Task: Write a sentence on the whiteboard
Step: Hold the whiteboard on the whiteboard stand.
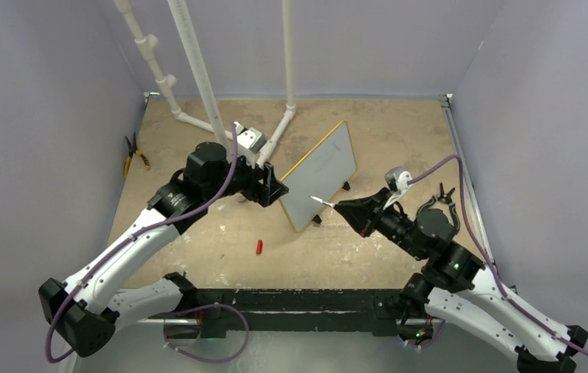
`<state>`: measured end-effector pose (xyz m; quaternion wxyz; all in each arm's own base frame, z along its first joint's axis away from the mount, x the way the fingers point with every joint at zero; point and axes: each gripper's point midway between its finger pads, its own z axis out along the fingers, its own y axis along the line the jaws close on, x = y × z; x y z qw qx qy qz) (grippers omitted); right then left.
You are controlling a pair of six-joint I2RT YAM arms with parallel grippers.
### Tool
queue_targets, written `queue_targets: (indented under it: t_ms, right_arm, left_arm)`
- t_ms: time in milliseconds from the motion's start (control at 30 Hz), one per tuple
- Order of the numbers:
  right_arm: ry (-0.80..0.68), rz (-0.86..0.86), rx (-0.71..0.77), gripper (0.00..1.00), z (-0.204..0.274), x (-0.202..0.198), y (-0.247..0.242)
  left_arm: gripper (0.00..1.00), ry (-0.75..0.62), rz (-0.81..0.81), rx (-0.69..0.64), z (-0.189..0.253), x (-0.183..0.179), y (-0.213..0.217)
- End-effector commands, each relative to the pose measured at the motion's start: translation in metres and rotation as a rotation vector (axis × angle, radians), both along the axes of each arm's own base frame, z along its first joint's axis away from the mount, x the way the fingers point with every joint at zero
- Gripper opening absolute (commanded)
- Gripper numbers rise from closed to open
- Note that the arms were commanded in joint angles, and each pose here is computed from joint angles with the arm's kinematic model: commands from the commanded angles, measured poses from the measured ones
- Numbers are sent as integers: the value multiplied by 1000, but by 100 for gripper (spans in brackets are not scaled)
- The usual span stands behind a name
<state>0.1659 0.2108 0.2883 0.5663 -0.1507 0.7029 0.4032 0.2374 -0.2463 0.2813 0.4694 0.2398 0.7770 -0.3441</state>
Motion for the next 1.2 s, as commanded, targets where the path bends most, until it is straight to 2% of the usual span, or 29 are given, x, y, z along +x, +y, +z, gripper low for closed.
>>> queue_targets:
  t_ms: [0, 333, 633, 933, 1167]
  right_arm:
    - [-98, -33, 101, 0, 16, 16, 10]
    - [-148, -40, 92, 0, -3, 31, 24]
    - [-155, -51, 80, 0, -11, 40, 31]
    - [-154, -35, 74, 0, -20, 46, 42]
    - [-154, -20, 62, 0, -25, 49, 49]
  left_arm:
    - [70, 35, 21, 2, -16, 13, -4]
    - [46, 63, 22, 56, -48, 28, -8]
    - [35, 67, 21, 90, -65, 30, -5]
    - [19, 52, -10, 105, -72, 29, -7]
    - [0, 49, -8, 128, -78, 30, -5]
